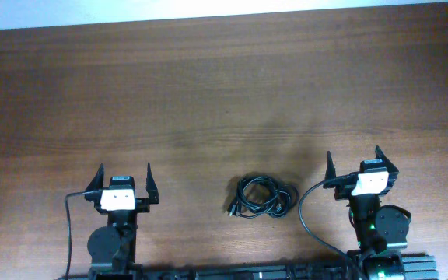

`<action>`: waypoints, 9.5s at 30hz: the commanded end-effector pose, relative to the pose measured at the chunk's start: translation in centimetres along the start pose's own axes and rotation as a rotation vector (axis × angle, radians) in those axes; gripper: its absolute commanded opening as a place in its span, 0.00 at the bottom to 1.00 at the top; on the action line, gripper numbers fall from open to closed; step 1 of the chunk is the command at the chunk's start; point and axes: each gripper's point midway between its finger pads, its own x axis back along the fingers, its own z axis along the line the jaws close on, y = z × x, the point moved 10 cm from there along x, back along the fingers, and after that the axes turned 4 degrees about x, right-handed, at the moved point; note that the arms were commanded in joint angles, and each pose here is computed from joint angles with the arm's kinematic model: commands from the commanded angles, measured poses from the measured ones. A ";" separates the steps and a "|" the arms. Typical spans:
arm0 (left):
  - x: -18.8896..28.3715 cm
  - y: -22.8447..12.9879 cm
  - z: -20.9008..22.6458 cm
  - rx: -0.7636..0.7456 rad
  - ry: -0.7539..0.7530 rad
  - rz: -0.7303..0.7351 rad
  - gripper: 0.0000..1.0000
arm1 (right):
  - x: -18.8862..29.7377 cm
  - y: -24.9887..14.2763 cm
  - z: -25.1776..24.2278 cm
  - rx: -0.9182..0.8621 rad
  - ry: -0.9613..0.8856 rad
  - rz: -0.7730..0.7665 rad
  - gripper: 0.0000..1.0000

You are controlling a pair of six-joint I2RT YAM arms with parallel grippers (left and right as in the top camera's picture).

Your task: Untangle cables

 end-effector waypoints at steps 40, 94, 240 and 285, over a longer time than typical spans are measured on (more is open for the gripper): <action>0.0 -0.1 0.0 -0.016 -0.002 0.003 0.99 | 0.0 -0.2 -0.2 -0.001 -0.021 0.010 1.00; 0.9 2.6 -0.7 -0.008 -0.134 0.009 0.99 | 0.0 -0.2 -0.2 -0.001 -0.021 0.010 1.00; -16.3 4.2 -24.4 -0.482 -0.445 0.860 0.00 | 0.0 -0.2 -0.2 -0.001 -0.021 0.010 1.00; -11.6 19.4 -22.1 -0.458 -0.913 0.254 0.00 | -0.4 14.1 0.1 -0.466 0.431 0.158 1.00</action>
